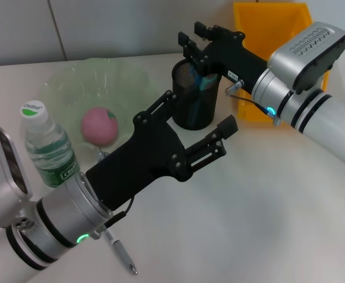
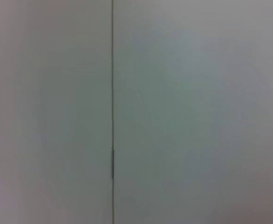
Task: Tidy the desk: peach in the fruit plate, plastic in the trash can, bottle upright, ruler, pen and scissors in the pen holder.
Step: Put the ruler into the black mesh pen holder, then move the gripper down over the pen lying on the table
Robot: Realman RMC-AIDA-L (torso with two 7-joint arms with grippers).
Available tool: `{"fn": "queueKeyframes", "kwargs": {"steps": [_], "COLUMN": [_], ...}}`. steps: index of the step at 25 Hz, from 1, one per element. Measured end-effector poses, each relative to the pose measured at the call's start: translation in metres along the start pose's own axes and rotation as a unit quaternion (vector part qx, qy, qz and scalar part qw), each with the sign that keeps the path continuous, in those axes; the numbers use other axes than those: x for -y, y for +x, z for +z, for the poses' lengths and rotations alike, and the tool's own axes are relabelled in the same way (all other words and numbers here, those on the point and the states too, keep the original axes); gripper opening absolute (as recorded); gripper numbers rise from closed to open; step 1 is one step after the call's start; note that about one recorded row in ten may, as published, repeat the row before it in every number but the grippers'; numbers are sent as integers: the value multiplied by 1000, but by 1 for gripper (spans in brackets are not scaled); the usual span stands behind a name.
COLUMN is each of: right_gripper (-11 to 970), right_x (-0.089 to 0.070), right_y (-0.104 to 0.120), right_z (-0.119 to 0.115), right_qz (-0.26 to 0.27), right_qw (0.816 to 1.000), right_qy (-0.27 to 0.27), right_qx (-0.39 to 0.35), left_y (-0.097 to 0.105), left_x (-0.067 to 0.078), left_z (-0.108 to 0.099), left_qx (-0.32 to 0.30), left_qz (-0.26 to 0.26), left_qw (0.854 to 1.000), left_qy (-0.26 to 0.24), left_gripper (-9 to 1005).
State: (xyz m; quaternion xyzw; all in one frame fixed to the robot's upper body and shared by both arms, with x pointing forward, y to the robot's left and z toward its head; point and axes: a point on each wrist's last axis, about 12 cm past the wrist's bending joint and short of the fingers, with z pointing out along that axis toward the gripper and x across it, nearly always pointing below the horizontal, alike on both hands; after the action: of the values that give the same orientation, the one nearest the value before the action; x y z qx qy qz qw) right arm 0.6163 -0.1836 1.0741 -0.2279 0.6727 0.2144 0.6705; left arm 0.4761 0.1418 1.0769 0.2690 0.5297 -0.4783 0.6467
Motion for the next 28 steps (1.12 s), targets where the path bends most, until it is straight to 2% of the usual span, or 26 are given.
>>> {"fn": "queueKeyframes", "kwargs": {"steps": [10,14,15,19,20,24,25,26,28], "right_gripper": [630,735,761,761,760,760,760,760,759], "right_x": [7,10,13,17,21,28,33,33,37], "right_y": [3,2,2,1,-1,-7,-13,-13,-18], "right_z": [-14,-21,-30,-46,-61,-83,-99,-99,-114], "right_qz": [39,55,68,88,105,129,139,139,144], "right_qw": [999,998,997,994,991,986,982,982,980], "right_qy": [5,0,-1,-17,-40,-76,-101,-101,-121], "right_qx": [12,23,38,59,69,78,77,77,70], "left_y": [1,1,1,1,1,1,1,1,0], "left_x": [-1,-1,-2,-2,-2,-3,-4,-5,-7], "left_z": [-2,-3,-3,-8,-9,-14,-15,-16,-20], "left_qx": [-3,-4,-5,-8,-9,-13,-13,-13,-16], "left_qz": [2,0,0,2,2,3,3,3,2], "left_qw": [1000,1000,1000,1000,1000,1000,1000,1000,1000], "left_qy": [-2,-2,-3,-3,-3,-5,-7,-10,-14], "left_gripper": [802,802,801,801,801,801,801,801,801]}}
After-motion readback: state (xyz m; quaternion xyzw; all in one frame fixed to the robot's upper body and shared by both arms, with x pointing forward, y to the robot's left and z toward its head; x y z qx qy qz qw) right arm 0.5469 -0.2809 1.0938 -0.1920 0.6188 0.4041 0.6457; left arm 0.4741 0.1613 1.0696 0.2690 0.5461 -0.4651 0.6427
